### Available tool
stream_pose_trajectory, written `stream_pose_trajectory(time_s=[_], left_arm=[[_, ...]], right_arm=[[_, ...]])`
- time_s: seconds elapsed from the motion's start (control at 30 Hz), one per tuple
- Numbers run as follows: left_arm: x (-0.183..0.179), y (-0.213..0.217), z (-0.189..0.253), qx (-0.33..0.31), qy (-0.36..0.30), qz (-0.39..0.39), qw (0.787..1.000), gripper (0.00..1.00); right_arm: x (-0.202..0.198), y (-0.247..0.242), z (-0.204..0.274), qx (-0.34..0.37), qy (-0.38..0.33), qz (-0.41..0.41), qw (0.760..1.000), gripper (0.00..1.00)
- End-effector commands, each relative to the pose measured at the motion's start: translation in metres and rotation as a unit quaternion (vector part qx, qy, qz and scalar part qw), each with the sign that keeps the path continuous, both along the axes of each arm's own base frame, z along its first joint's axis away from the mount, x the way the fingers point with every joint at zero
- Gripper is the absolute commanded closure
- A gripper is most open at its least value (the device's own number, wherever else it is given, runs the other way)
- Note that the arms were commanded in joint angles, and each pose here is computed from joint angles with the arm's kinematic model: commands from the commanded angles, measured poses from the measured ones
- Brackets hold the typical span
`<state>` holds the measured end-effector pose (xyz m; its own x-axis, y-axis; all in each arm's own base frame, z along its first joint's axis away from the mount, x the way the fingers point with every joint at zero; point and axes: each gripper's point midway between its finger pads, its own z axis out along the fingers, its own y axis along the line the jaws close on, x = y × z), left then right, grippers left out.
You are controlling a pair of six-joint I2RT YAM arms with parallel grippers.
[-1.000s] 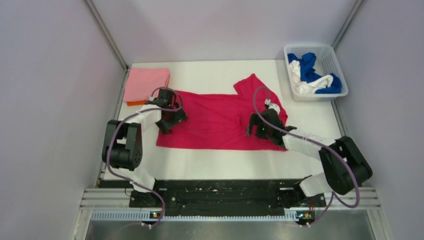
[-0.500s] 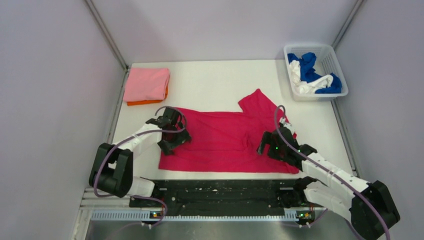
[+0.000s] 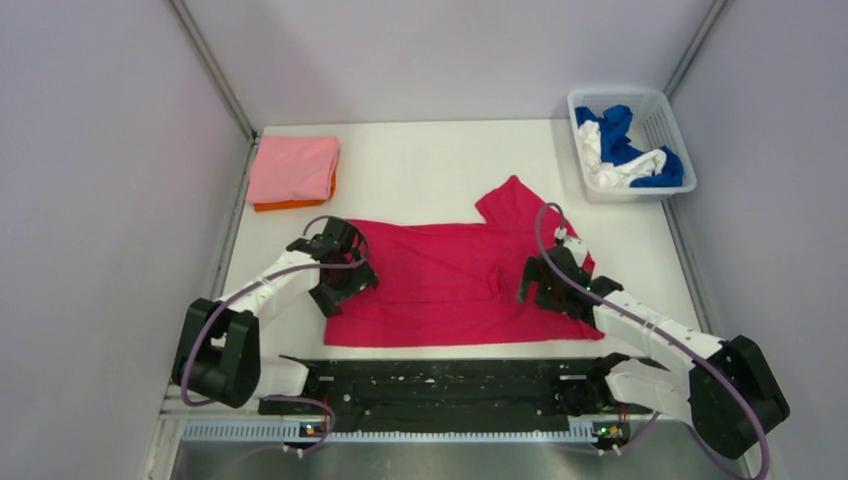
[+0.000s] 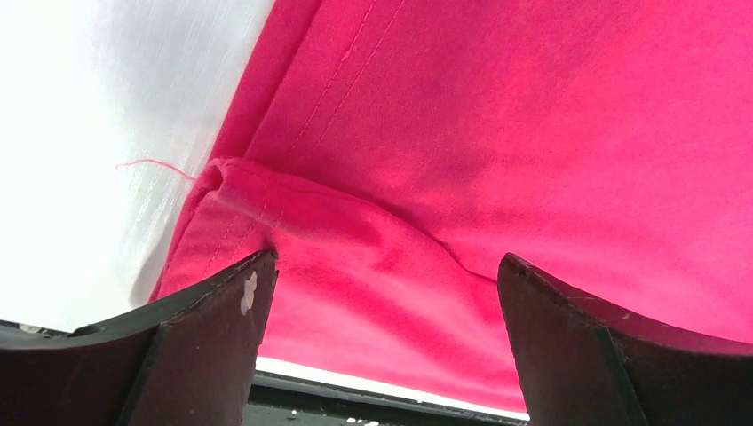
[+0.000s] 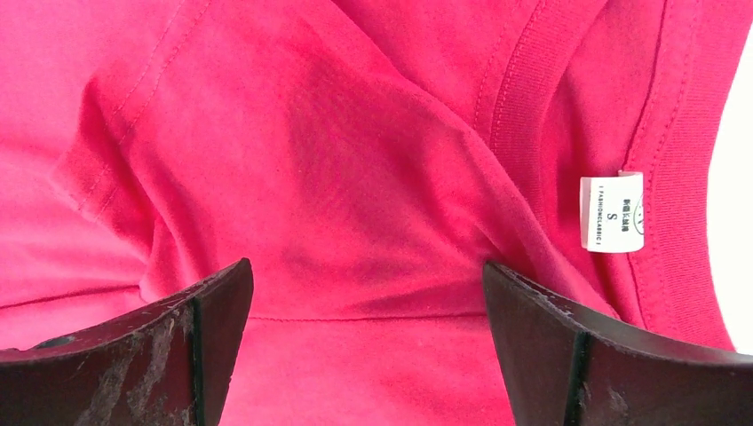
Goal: Fold and stack the t-shirts
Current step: Grab the side of the flattened tshirt furthest away from the robot with both arms
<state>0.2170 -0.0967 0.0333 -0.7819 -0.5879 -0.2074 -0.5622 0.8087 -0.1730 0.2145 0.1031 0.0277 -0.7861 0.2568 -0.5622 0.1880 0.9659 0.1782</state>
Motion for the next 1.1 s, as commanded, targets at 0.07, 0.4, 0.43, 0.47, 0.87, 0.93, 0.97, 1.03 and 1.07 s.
stream_pose_trajectory(time_s=[0.07, 0.4, 0.43, 0.47, 0.87, 0.93, 0.97, 1.03, 1.07], left_arm=[[0.044, -0.004, 0.055, 0.004, -0.086, -0.008, 0.996, 0.01], [0.149, 0.028, 0.111, 0.079, -0.168, 0.014, 0.982, 0.01], [0.161, 0.033, 0.108, 0.083, -0.164, 0.020, 0.983, 0.01], [0.170, 0.036, 0.099, 0.082, -0.147, 0.022, 0.985, 0.03], [0.229, 0.066, 0.014, 0.122, -0.009, 0.044, 0.992, 0.24], [0.228, 0.068, 0.009, 0.127, -0.003, 0.049, 0.991, 0.28], [0.227, 0.069, 0.007, 0.131, -0.001, 0.053, 0.990, 0.29], [0.226, 0.069, 0.003, 0.130, 0.001, 0.053, 0.990, 0.35], [0.226, 0.068, 0.002, 0.127, 0.001, 0.050, 0.991, 0.40]], right_arm=[[0.022, 0.024, 0.063, 0.031, -0.063, 0.059, 0.996, 0.01], [0.083, 0.046, 0.138, 0.052, -0.201, 0.068, 0.976, 0.01], [0.091, 0.045, 0.138, 0.047, -0.201, 0.060, 0.977, 0.01], [0.098, 0.045, 0.136, 0.042, -0.198, 0.054, 0.978, 0.01], [0.112, 0.032, 0.111, 0.021, -0.168, 0.039, 0.985, 0.01], [0.111, 0.029, 0.111, 0.020, -0.169, 0.036, 0.985, 0.01], [0.111, 0.028, 0.111, 0.020, -0.169, 0.035, 0.985, 0.01], [0.112, 0.028, 0.110, 0.017, -0.168, 0.035, 0.985, 0.01], [0.112, 0.027, 0.109, 0.017, -0.167, 0.034, 0.985, 0.01]])
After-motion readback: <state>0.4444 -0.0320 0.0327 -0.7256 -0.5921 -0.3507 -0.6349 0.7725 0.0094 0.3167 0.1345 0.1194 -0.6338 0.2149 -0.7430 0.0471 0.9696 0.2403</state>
